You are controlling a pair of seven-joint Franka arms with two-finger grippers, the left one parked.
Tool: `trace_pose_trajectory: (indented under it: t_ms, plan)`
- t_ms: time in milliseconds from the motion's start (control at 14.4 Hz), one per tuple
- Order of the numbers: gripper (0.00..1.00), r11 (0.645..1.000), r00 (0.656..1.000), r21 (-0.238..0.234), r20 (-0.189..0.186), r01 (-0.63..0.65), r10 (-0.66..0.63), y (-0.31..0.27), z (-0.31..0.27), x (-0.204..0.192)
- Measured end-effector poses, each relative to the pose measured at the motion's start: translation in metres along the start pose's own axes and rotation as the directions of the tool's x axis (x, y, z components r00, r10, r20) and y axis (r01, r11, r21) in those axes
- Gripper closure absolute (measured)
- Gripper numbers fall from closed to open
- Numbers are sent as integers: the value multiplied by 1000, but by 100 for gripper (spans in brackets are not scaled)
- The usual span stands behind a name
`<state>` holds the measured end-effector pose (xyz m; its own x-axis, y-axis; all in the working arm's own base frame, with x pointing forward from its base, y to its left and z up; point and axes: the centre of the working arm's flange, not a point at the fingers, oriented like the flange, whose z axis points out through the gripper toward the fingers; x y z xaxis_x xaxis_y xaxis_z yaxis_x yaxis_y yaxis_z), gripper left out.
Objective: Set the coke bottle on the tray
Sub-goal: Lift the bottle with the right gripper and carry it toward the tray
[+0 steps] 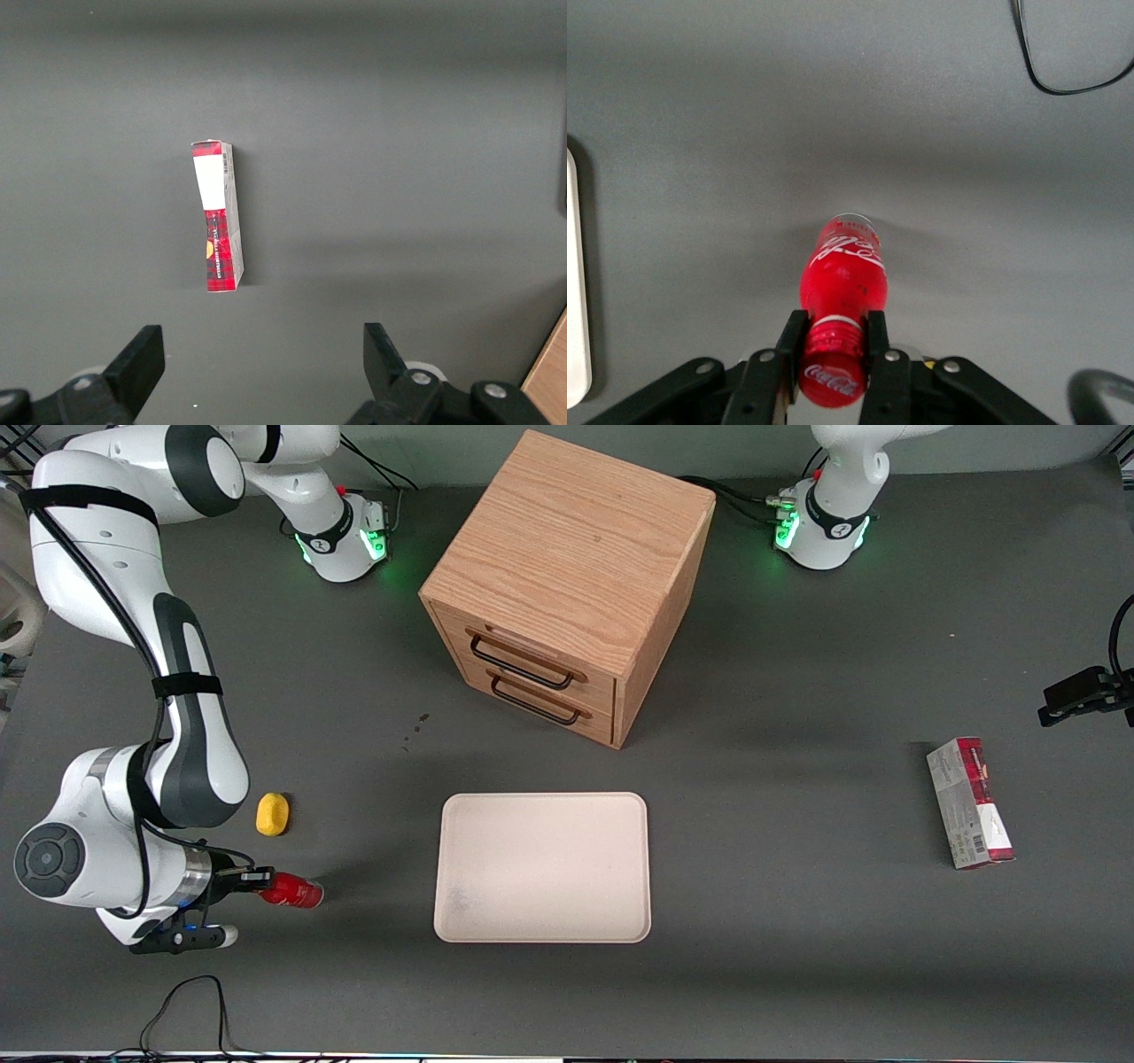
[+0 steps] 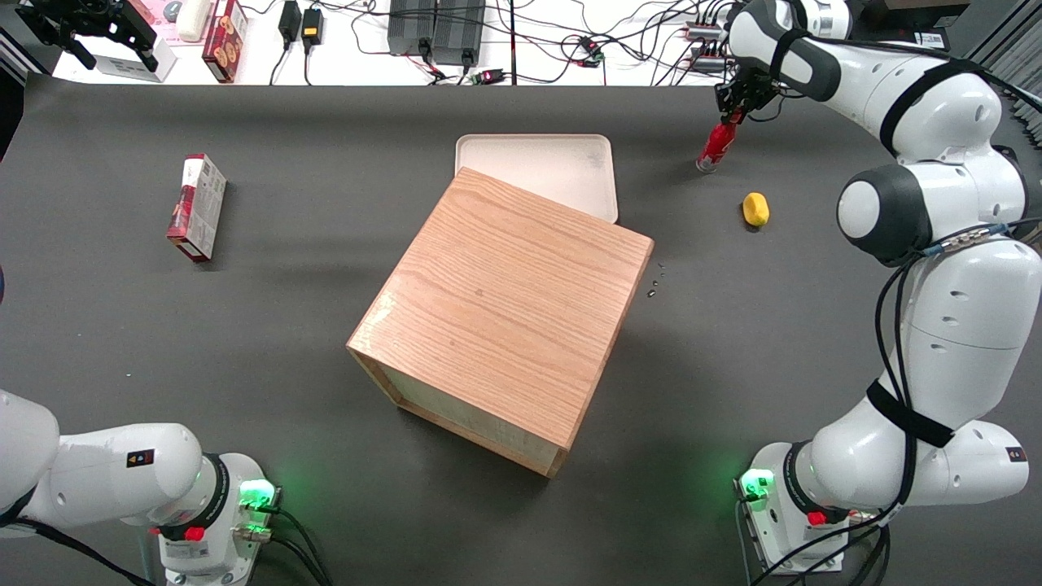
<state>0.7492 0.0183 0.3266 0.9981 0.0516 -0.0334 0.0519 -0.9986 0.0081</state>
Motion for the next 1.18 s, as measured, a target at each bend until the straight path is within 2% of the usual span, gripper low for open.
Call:
trace_pose_trajectory:
  t_ms: [139, 277, 624, 902, 1179]
  plan:
    - [69, 1000, 1000, -17, -4, 10, -10, 2, -10, 0]
    - [69, 1000, 1000, -24, 20, 18, -17, 3, -38, -4]
    - [69, 999, 997, -28, 66, 45, -43, 9, -154, -36]
    - [69, 997, 996, -32, 54, 67, -66, 10, -250, -84]
    - [69, 996, 996, -33, 34, 81, -80, 4, -301, -116]
